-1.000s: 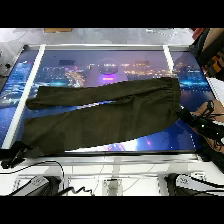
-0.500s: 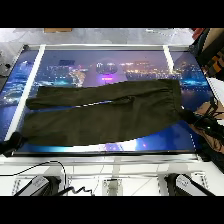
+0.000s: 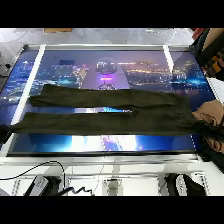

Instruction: Fold the clothes and pants, and hang the long-sleeved shirts on hangers.

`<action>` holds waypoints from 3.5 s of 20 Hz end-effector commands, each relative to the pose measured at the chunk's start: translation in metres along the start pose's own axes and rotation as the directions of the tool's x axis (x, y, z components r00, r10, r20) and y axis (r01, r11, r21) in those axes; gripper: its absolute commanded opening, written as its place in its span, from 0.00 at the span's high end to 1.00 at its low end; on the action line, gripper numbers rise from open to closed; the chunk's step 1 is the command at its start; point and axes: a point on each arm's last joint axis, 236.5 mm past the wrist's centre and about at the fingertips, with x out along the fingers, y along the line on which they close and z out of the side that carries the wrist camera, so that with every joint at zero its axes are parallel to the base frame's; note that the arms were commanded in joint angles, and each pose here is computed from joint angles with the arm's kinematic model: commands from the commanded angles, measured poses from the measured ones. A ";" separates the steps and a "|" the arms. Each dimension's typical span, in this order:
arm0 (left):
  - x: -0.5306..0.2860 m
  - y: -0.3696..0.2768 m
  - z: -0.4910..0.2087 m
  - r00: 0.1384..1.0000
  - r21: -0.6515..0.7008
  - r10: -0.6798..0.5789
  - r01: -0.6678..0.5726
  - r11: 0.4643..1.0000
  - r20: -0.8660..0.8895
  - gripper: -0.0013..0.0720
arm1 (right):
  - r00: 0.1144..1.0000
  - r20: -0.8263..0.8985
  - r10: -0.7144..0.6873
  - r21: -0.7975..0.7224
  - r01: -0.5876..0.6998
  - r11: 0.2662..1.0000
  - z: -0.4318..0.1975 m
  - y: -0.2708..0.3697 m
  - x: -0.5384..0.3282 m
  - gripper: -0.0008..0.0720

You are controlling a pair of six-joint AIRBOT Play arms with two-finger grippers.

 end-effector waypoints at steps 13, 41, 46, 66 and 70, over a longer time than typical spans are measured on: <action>0.135 -0.158 0.110 0.999 0.140 -0.036 0.032 0.990 0.028 0.97 | 0.973 0.209 0.099 0.305 -0.161 0.939 0.124 0.007 0.066 0.96; 0.129 -0.213 0.113 0.995 0.291 -0.090 0.095 0.952 -0.033 0.00 | 0.975 0.030 0.222 0.382 -0.216 0.898 0.156 0.077 0.187 0.04; 0.100 -0.115 0.040 0.900 0.417 0.203 -0.026 0.909 -0.385 0.01 | 0.951 -0.117 0.287 0.039 -0.284 0.958 0.121 0.116 0.181 0.04; 0.221 -0.108 0.011 0.986 -0.215 -0.064 0.030 0.976 -0.154 0.00 | 0.947 0.026 0.319 -0.304 -0.297 0.905 0.159 0.229 0.151 0.04; 0.221 -0.108 0.011 0.986 -0.215 -0.064 0.029 0.976 -0.156 0.00 | 0.965 0.032 0.260 -0.161 -0.252 0.954 0.171 0.179 0.159 0.04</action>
